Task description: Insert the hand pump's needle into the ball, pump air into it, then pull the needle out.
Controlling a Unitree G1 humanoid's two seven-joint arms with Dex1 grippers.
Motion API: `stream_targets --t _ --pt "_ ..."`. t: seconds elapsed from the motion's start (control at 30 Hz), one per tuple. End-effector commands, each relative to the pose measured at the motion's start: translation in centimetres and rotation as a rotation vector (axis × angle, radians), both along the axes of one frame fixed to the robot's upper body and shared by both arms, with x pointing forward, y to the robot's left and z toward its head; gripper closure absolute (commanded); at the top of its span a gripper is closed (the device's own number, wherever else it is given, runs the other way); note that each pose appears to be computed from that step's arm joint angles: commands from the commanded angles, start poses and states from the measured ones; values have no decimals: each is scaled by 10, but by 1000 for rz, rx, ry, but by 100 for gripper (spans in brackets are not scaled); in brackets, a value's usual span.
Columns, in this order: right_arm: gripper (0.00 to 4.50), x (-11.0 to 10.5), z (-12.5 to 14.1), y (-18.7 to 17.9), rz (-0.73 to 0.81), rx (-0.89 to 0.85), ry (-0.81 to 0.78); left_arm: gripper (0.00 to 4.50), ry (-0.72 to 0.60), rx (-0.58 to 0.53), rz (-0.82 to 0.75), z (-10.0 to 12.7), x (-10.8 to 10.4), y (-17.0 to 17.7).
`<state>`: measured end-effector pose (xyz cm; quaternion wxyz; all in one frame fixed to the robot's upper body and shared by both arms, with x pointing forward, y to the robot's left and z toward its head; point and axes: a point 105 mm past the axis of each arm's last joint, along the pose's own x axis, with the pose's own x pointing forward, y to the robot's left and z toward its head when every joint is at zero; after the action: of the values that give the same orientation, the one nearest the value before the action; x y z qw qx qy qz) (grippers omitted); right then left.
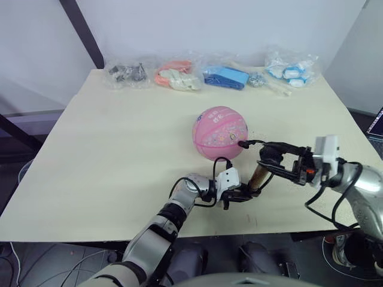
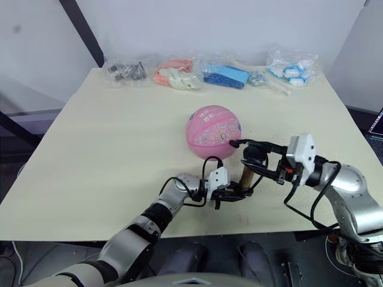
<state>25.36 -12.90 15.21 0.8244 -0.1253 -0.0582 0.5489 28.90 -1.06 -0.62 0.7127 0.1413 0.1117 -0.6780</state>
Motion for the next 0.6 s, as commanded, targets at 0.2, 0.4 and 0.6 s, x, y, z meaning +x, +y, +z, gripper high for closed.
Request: stream_targets --t 0.2,0.4,0.6 --pt "259 -3 -22 -1 11 -44 107 342 90 72 26 -24 -8 15" --pt "259 -6 44 -14 49 60 3 342 89 75 25 -24 -8 15" --pt "259 -10 108 -30 40 152 -100 342 91 76 25 -24 -8 17"
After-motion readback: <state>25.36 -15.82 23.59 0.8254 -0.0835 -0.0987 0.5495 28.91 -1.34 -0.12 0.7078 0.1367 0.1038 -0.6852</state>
